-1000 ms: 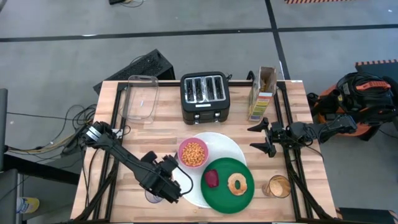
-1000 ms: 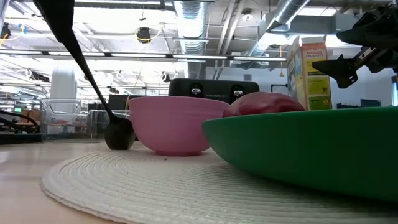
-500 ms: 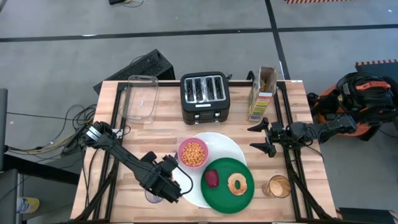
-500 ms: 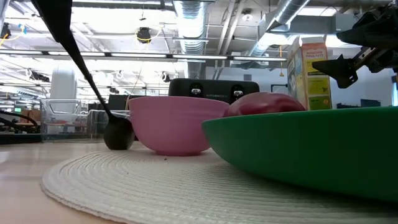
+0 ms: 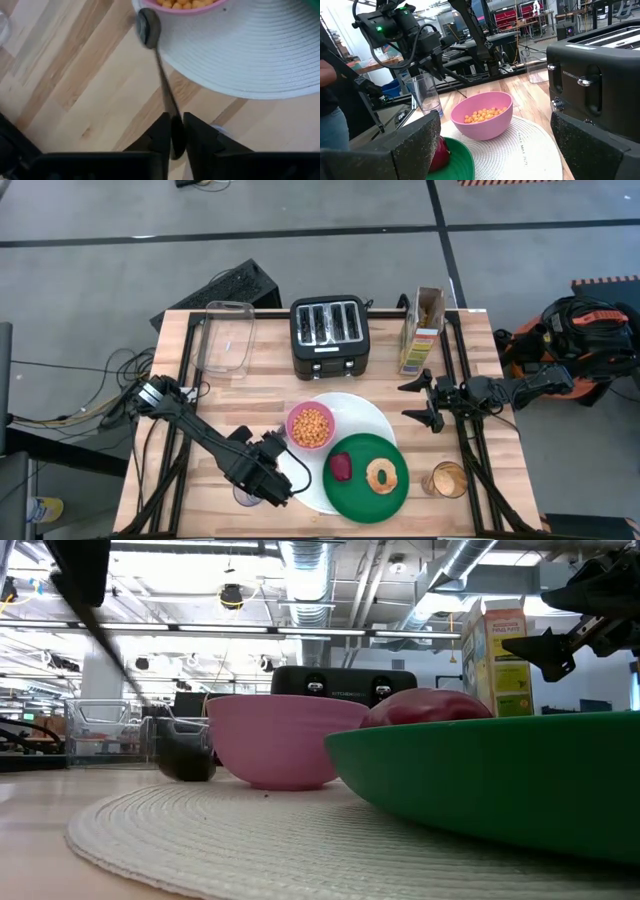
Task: Arrange a breakfast setting
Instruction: Put the silver spoon on the left side of the white table mat
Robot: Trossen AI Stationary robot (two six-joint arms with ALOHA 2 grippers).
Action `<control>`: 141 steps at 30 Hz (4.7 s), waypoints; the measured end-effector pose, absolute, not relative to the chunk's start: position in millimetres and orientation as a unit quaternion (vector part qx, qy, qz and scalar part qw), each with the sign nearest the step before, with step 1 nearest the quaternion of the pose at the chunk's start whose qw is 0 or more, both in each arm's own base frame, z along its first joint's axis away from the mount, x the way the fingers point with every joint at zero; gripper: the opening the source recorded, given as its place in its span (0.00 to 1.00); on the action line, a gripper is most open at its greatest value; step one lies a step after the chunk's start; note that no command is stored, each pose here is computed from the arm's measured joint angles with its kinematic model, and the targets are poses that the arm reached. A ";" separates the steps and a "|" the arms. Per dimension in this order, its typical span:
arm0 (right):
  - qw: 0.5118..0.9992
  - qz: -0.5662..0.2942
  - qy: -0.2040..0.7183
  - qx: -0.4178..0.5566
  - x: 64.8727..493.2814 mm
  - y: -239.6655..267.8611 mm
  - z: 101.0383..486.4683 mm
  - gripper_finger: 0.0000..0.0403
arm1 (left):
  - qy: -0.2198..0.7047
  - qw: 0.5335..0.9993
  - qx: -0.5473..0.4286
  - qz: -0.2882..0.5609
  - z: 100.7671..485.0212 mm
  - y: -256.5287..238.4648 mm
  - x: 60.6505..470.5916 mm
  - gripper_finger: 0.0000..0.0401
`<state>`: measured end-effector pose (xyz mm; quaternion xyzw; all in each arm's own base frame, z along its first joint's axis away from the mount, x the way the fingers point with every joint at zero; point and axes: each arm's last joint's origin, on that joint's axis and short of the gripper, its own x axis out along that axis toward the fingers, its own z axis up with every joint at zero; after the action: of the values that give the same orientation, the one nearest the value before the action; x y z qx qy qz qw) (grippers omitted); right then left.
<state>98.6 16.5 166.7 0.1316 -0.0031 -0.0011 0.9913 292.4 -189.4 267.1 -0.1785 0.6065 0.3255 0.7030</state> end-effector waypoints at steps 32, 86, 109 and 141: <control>0.991 -0.001 -0.003 0.132 98.6 16.5 166.7 0.99 | 0.622 0.653 -0.197 0.385 272.6 -149.7 305.0 0.25; 0.991 -0.001 -0.003 0.132 98.6 16.4 166.7 0.99 | 0.619 0.437 -0.377 0.532 173.0 -52.1 302.9 0.21; 0.991 -0.001 -0.003 0.132 98.6 16.4 166.7 0.99 | 0.488 0.464 -0.499 0.545 194.4 -42.9 229.3 0.21; 0.991 -0.001 -0.003 0.132 98.6 16.5 166.6 0.99 | 0.473 0.457 -0.580 0.482 153.3 -49.8 219.1 0.21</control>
<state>98.6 16.5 166.6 0.1316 -0.0030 -0.0011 0.9913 219.1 -49.8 153.3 -0.5796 0.4727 0.4818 0.4565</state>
